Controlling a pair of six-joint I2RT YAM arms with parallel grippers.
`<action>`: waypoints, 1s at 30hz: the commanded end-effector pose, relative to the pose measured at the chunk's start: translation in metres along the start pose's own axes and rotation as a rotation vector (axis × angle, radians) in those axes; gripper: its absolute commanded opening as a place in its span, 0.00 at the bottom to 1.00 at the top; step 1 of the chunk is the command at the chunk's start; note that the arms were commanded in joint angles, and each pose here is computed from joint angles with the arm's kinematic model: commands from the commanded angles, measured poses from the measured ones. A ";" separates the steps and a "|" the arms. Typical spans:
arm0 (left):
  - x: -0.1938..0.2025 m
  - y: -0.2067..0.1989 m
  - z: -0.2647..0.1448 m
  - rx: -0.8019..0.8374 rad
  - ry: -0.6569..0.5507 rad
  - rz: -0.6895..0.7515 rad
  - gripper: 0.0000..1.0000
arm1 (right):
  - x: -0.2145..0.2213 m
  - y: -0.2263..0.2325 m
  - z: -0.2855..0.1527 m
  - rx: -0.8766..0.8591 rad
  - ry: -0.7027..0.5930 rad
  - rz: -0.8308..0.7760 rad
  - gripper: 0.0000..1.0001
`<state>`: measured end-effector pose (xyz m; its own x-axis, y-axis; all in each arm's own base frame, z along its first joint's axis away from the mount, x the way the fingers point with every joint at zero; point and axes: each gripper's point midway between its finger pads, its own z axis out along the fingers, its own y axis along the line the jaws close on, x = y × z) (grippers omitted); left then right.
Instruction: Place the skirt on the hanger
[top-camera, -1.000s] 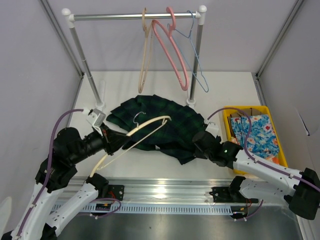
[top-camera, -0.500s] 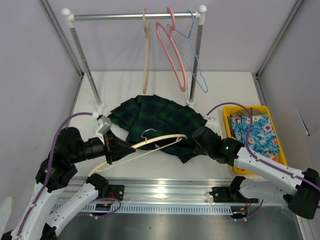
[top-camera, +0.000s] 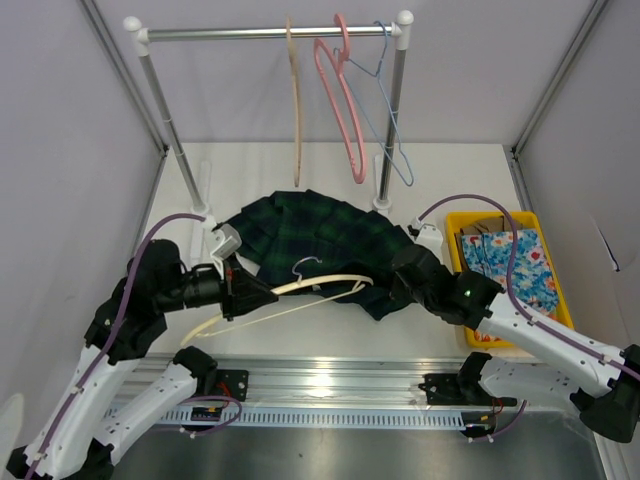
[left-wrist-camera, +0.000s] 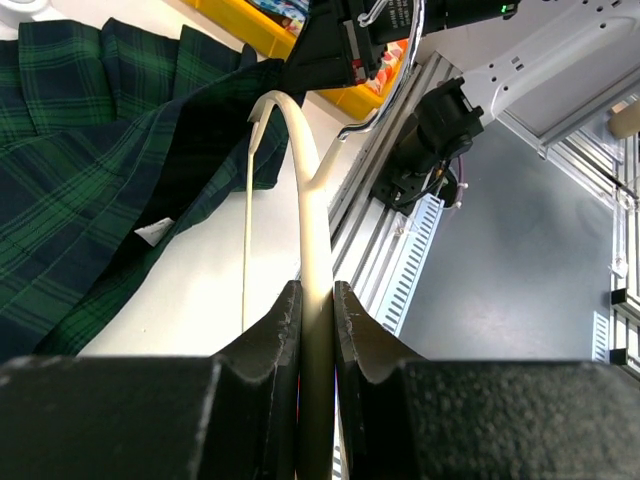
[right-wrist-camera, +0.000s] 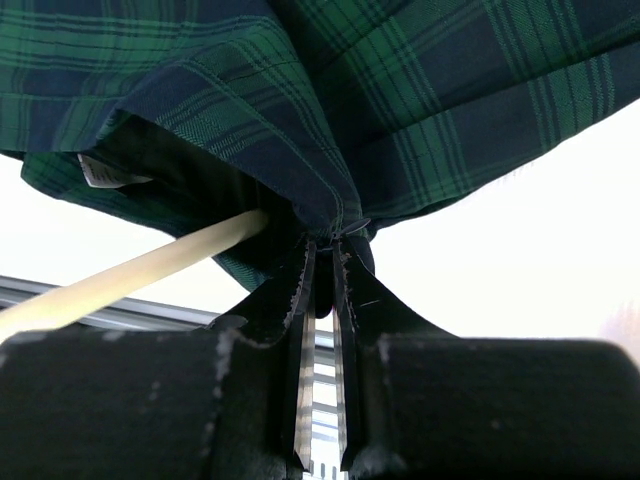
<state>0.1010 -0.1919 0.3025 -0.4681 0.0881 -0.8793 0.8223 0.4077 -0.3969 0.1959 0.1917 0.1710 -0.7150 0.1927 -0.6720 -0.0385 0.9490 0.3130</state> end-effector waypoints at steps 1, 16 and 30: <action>-0.029 -0.005 0.001 0.019 -0.078 0.083 0.00 | -0.014 0.004 -0.013 -0.020 -0.037 -0.006 0.00; -0.045 0.016 0.018 -0.034 -0.040 0.094 0.00 | 0.001 -0.014 -0.014 0.040 0.000 -0.083 0.00; -0.020 0.006 0.036 0.086 0.031 0.046 0.00 | -0.051 0.006 -0.016 0.038 -0.063 -0.117 0.00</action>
<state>0.1326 -0.2148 0.2972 -0.4897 0.1526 -0.8584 0.8254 0.3984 -0.4001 0.2031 0.1772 0.1844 -0.7158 0.0935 -0.6920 -0.0628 0.9784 0.1972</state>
